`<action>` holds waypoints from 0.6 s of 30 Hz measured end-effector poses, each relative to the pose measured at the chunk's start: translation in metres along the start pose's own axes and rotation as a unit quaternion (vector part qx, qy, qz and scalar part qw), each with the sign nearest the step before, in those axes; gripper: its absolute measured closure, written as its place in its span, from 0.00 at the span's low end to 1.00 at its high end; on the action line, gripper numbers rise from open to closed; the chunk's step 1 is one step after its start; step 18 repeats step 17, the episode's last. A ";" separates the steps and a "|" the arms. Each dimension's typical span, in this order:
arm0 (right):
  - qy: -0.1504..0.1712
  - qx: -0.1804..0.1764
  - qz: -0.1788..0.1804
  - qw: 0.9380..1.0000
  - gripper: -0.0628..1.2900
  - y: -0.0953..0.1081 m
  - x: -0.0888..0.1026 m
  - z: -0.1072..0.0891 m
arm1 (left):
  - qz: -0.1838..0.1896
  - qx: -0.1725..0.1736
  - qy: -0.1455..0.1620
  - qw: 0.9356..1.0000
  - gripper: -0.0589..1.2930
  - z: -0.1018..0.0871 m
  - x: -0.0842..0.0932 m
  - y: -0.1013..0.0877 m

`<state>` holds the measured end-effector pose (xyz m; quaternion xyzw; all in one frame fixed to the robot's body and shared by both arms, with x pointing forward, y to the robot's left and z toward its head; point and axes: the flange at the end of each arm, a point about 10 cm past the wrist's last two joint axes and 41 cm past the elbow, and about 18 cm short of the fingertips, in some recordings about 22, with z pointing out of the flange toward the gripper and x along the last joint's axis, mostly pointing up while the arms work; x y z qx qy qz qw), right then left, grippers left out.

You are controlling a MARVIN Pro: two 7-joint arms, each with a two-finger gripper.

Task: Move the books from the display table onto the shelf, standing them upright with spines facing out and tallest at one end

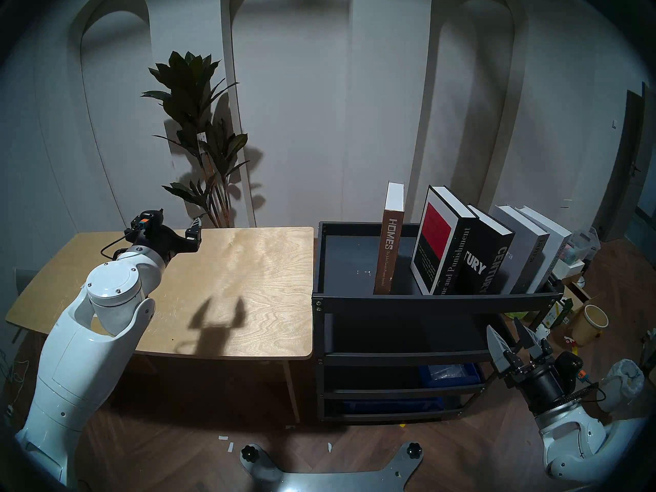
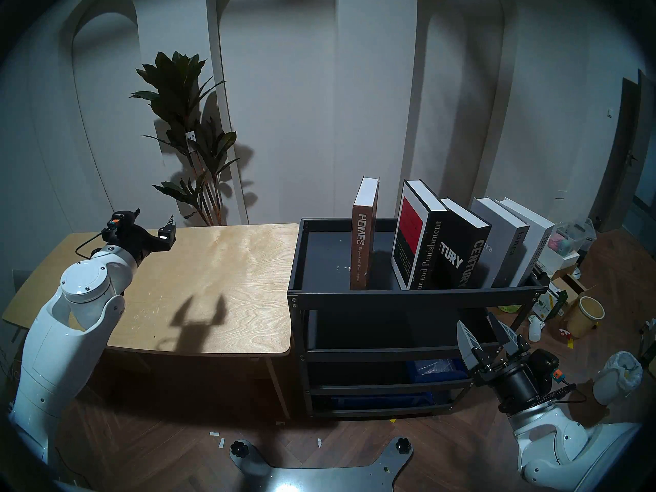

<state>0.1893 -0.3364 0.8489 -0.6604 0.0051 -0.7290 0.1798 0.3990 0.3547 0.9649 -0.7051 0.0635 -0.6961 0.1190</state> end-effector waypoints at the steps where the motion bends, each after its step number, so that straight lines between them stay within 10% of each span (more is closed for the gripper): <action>1: 0.000 0.000 0.000 1.000 0.05 0.000 0.000 0.000 | -0.001 0.000 0.000 1.000 0.06 -0.001 -0.001 0.000; 18: 0.001 0.000 0.001 1.000 0.05 0.000 0.000 0.000 | -0.044 -0.009 -0.013 0.999 0.06 -0.037 -0.031 -0.008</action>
